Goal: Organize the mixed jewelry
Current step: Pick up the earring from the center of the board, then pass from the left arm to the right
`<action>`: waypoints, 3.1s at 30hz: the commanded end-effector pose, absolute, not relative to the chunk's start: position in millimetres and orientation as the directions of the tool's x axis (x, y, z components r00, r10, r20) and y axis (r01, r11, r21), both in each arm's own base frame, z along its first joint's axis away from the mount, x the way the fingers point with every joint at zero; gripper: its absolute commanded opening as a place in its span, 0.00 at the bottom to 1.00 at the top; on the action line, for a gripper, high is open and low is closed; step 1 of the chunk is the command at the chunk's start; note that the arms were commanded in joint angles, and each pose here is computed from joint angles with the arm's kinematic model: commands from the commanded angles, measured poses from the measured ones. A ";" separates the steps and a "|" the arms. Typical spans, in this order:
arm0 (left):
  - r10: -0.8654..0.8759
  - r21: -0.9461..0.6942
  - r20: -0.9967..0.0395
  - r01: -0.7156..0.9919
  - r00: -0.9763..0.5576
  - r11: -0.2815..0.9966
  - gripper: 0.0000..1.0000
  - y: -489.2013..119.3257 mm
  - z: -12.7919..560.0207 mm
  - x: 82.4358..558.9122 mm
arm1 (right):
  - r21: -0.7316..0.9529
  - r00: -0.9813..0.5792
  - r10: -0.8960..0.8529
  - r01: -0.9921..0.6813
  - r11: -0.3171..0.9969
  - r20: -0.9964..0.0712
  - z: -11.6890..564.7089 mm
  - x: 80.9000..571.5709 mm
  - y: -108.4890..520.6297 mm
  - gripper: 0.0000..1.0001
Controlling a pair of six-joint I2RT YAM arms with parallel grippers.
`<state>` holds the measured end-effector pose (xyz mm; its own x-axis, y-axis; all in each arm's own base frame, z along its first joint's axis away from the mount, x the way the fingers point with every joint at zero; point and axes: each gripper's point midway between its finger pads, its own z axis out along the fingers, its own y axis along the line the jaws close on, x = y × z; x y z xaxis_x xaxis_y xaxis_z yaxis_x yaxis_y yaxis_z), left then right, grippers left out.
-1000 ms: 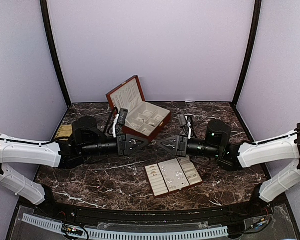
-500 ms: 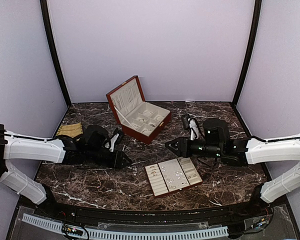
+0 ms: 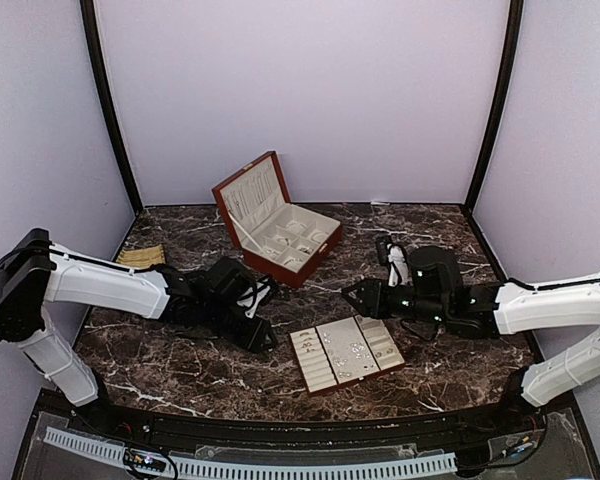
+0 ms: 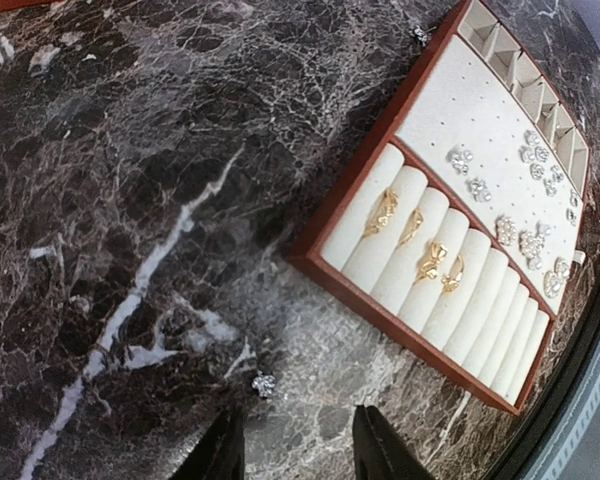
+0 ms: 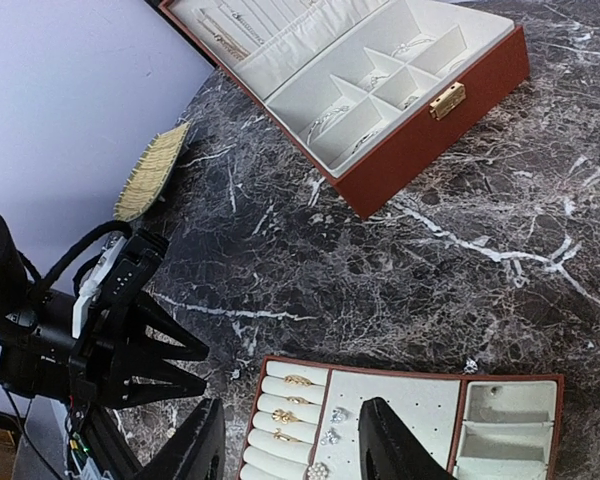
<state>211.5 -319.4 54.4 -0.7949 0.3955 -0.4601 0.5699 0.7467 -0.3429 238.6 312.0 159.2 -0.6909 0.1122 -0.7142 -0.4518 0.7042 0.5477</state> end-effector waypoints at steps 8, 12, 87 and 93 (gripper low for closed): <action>0.428 -0.294 -0.419 0.566 -0.801 0.770 0.25 -321.4 43.4 218.1 | 0.579 -0.673 0.178 -0.434 0.690 -0.718 169.4 243.3 305.6 0.48; 0.432 -0.289 -0.404 0.561 -0.806 0.776 0.22 -321.6 40.4 218.5 | 0.585 -0.675 0.186 -0.430 0.687 -0.714 168.7 243.6 304.9 0.48; 0.228 -0.839 -0.530 0.544 -0.817 -0.001 0.00 -387.6 228.5 223.9 | 0.573 -0.438 0.370 -0.599 0.560 -0.819 242.7 250.3 292.2 0.95; 0.259 -0.815 -0.575 0.569 -0.776 -0.107 0.00 -384.6 239.8 214.8 | 0.464 -0.362 0.295 -0.754 0.466 -0.884 262.1 221.4 320.5 0.82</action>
<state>231.8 -385.0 212.6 -0.8379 0.2129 -0.5025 0.5219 0.0433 -0.8519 237.2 303.0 228.0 -0.4647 0.2955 -0.8347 -0.6312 0.5506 0.5463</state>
